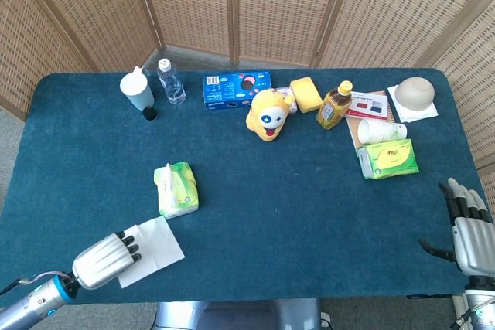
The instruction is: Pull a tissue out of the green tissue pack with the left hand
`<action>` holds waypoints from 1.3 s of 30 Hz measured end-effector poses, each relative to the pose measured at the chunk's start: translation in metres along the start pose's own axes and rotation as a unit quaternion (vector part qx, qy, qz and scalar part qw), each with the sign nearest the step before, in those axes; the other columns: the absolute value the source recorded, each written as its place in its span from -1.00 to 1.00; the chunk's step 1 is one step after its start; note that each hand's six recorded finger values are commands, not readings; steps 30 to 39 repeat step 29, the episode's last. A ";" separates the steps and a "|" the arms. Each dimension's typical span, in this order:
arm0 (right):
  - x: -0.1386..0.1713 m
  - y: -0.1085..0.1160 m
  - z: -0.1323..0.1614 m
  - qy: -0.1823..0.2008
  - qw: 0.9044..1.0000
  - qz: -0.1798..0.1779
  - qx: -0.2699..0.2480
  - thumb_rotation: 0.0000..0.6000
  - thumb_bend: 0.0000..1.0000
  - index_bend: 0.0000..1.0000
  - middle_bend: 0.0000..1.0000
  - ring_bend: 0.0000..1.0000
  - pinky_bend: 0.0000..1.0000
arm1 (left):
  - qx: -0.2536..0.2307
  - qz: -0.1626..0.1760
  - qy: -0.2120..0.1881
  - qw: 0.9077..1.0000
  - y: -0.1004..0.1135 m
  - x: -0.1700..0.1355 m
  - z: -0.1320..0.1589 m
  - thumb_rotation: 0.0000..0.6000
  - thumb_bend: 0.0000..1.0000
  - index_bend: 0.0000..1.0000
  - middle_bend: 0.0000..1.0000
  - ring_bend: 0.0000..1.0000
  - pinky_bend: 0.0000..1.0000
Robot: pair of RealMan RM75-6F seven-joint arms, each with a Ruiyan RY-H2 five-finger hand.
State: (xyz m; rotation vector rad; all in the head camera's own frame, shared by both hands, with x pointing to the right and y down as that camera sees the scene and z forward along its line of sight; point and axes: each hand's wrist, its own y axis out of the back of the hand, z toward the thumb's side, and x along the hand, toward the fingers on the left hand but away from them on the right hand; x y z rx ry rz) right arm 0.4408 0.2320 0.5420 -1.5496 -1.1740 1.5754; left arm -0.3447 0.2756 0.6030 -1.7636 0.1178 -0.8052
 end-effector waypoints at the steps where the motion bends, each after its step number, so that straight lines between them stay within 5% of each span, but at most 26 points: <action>1: 0.000 0.000 0.000 0.000 1.000 0.000 0.000 0.97 -1.00 -1.00 -1.00 -1.00 -1.00 | -0.001 -0.008 0.002 1.000 -0.005 -0.005 -0.001 1.00 -0.36 0.42 0.26 0.06 0.49; 5: 0.000 0.000 0.001 0.000 1.000 0.001 0.001 0.97 -1.00 -1.00 -1.00 -1.00 -1.00 | -0.035 -0.028 0.016 0.999 -0.017 -0.022 -0.008 1.00 -0.59 -0.54 -0.80 -0.82 -0.17; 9: 0.001 -0.002 0.002 0.002 1.000 0.004 0.004 0.97 -1.00 -1.00 -1.00 -1.00 -1.00 | -0.086 -0.042 0.053 0.994 -0.020 -0.037 -0.021 1.00 -0.99 -0.99 -1.00 -1.00 -0.61; 15: 0.001 -0.004 0.003 0.002 1.000 0.004 0.008 0.97 -1.00 -1.00 -1.00 -1.00 -1.00 | -0.097 -0.040 0.110 0.988 -0.006 -0.049 -0.035 1.00 -1.00 -1.00 -1.00 -1.00 -0.68; 19: 0.001 -0.003 0.003 0.002 1.000 0.002 0.011 0.98 -1.00 -1.00 -1.00 -1.00 -1.00 | -0.133 0.013 0.169 0.976 0.023 -0.051 -0.046 1.00 -1.00 -1.00 -1.00 -1.00 -0.69; 23: 0.001 -0.004 0.003 0.003 1.000 0.001 0.013 0.98 -1.00 -1.00 -1.00 -1.00 -1.00 | -0.152 0.069 0.246 0.955 0.054 -0.060 -0.063 1.00 -1.00 -0.91 -1.00 -1.00 -0.70; 29: 0.002 -0.002 0.003 0.002 1.000 -0.002 0.011 0.98 -1.00 -1.00 -1.00 -1.00 -1.00 | -0.170 0.089 0.347 0.918 0.070 -0.083 -0.091 1.00 -1.00 -0.90 -1.00 -1.00 -0.70; 39: 0.002 -0.002 0.003 0.002 1.000 -0.002 0.011 0.98 -1.00 -1.00 -1.00 -1.00 -1.00 | -0.170 0.089 0.347 0.918 0.070 -0.083 -0.091 1.00 -1.00 -0.90 -1.00 -1.00 -0.70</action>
